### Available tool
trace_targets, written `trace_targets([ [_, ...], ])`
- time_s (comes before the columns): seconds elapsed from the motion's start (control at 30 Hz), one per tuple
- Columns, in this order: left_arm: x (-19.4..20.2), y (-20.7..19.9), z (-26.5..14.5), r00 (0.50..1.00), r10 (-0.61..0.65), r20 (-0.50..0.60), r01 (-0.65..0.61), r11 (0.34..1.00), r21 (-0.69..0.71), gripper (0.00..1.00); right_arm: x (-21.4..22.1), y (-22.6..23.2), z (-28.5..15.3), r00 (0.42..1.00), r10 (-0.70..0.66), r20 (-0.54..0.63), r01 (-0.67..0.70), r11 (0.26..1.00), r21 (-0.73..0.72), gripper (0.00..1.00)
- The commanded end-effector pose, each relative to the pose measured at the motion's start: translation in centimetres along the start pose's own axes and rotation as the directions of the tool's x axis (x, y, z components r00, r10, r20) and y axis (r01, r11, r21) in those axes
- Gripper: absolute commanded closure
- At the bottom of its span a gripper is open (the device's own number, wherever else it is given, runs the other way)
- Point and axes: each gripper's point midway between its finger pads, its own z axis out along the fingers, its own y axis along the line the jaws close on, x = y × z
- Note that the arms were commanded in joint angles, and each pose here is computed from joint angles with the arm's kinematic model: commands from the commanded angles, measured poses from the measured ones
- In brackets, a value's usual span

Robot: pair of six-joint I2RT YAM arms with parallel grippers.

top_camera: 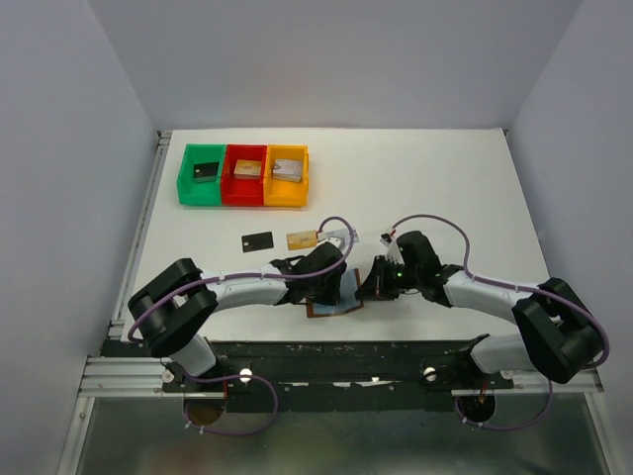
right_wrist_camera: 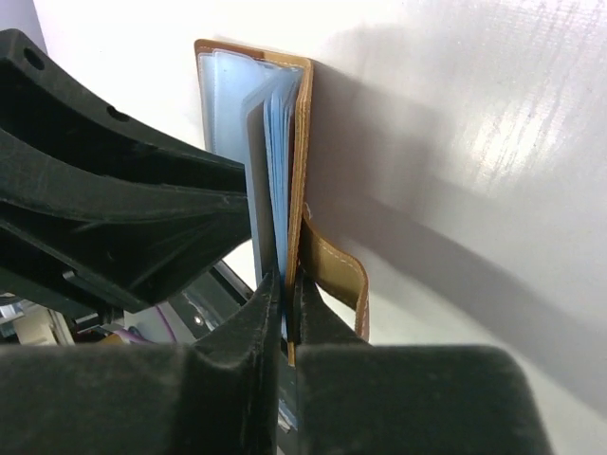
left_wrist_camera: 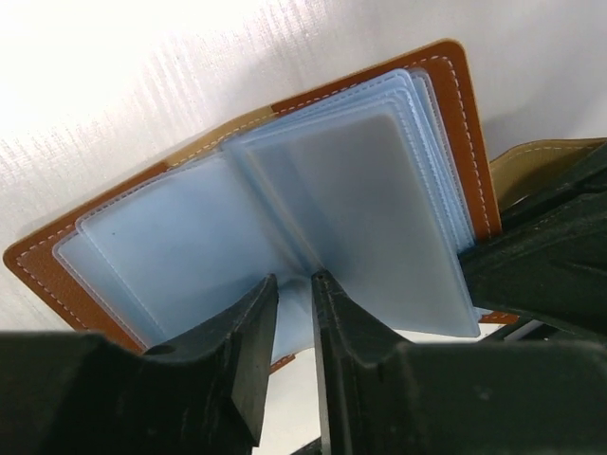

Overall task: Take the credit cards out of the card holder
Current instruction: Remove the credit card from the card holder.

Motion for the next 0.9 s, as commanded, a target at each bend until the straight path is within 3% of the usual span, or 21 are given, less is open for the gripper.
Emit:
trace_targets([
  [0.0,0.8,0.8,-0.4,1.0,0.01,-0.029,-0.01,1.0,-0.014,0.58,-0.7,2.5,-0.3,0.999,-0.05,0.01,0.051,0.994,-0.092,0.95],
  [0.03,0.7,1.0,-0.6,1.0,0.006,-0.026,-0.006,1.0,-0.022,0.56,-0.6,2.4,-0.4,0.999,-0.048,0.008,0.049,0.995,-0.091,1.0],
  [0.33,-1.9,1.8,-4.1,0.995,-0.05,0.087,0.051,0.999,-0.007,0.4,-1.2,2.1,-1.5,0.997,-0.062,0.044,0.063,0.998,-0.023,1.0],
  [0.7,-5.6,-4.0,-6.2,0.986,-0.067,0.154,0.028,0.969,0.245,0.33,-1.2,1.3,-3.0,0.998,-0.063,0.019,0.058,0.982,0.181,1.0],
  [0.87,-5.8,-5.1,-5.6,0.989,-0.037,0.143,0.0,0.969,0.247,0.31,-0.8,-0.1,-3.0,0.998,-0.058,0.001,0.055,0.95,0.308,1.0],
])
